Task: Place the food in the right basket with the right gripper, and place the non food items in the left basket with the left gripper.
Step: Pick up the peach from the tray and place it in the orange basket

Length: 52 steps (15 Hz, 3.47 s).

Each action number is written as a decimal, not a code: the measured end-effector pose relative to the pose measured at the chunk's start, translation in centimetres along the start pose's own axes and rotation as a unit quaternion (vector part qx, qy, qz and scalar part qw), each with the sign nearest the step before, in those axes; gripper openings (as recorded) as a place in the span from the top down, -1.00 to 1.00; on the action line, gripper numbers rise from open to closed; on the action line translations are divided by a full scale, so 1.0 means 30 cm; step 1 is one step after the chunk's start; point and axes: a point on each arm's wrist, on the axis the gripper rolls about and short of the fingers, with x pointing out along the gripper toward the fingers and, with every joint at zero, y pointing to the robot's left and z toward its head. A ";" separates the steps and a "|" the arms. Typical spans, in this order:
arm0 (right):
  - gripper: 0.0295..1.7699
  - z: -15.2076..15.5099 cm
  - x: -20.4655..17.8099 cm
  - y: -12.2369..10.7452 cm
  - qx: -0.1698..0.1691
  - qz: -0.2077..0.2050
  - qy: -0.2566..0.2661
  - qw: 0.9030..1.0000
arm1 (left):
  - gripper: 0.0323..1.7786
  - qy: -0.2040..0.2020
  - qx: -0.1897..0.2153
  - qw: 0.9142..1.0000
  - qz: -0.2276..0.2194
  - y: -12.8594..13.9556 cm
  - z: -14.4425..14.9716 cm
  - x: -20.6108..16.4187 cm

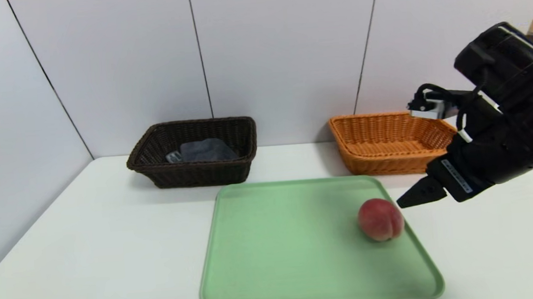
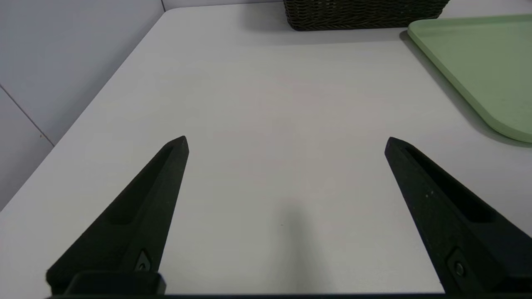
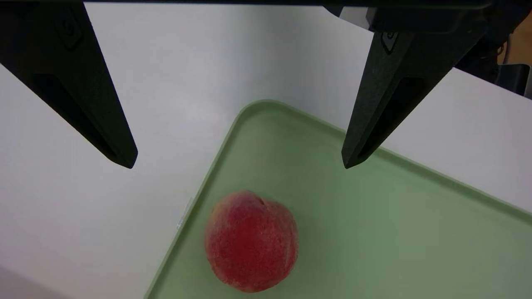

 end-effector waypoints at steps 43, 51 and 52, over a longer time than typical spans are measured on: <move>-0.28 0.093 0.403 0.036 0.009 -0.012 0.142 0.990 | -0.90 0.000 0.000 1.000 0.000 0.000 0.000 0.000; -0.27 0.216 0.087 -0.069 0.036 -0.035 -0.045 0.998 | -0.90 0.000 0.000 1.000 0.000 0.000 0.000 0.000; -0.27 0.232 0.056 -0.092 0.042 -0.043 -0.068 0.996 | -0.90 0.000 0.000 1.000 0.000 0.000 0.000 0.000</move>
